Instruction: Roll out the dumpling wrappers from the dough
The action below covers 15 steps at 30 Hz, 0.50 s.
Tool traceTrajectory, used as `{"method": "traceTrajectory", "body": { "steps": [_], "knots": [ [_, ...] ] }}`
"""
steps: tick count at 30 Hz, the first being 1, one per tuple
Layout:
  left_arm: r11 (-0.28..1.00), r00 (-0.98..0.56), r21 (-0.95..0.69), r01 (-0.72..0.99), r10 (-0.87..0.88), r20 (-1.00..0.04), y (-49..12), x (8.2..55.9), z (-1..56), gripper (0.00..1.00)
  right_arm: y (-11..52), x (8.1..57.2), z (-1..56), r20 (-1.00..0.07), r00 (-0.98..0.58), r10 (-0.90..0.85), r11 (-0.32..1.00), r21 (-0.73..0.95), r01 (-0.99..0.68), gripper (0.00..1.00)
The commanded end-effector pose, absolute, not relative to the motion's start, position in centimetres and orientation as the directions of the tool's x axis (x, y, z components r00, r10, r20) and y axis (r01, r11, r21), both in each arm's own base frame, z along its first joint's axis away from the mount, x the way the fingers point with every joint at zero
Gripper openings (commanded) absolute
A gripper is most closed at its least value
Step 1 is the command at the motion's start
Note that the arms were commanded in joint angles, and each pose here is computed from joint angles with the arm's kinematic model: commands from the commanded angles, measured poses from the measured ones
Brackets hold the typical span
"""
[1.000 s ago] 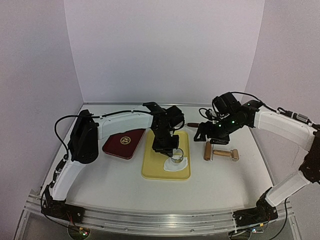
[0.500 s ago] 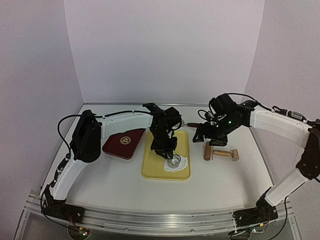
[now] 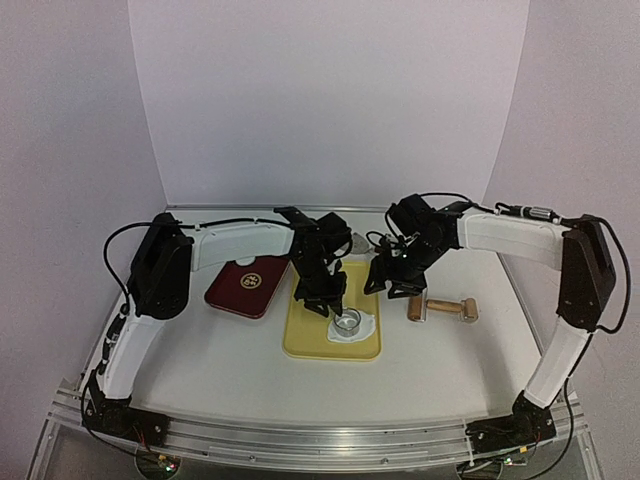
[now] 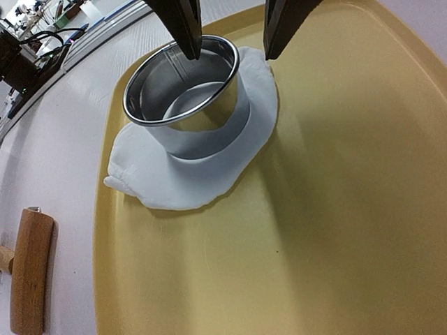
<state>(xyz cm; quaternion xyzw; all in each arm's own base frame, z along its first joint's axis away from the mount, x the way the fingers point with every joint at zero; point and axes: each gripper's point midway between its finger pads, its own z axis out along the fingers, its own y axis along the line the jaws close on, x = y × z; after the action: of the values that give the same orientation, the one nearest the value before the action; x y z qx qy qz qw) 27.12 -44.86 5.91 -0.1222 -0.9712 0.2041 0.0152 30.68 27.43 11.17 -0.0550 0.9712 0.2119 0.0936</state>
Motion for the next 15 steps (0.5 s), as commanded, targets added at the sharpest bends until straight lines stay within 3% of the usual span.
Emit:
{"method": "traceTrajectory", "body": {
  "steps": [1, 15],
  "knots": [
    [0.835, -0.964, -0.48, 0.267, 0.234, -0.129, -45.2, 28.7, 10.7, 0.32, 30.3, 31.4, 11.4, -0.205, -0.972, -0.116, 0.865, 0.46, -0.2, 0.59],
    [0.768, -0.952, -0.565, 0.3, 0.279, -0.125, -46.3, 28.8, 9.2, 0.23, 32.1, 30.9, 7.4, -0.09, -0.984, -0.152, 0.864, 0.47, -0.177, 0.43]
  ]
}}
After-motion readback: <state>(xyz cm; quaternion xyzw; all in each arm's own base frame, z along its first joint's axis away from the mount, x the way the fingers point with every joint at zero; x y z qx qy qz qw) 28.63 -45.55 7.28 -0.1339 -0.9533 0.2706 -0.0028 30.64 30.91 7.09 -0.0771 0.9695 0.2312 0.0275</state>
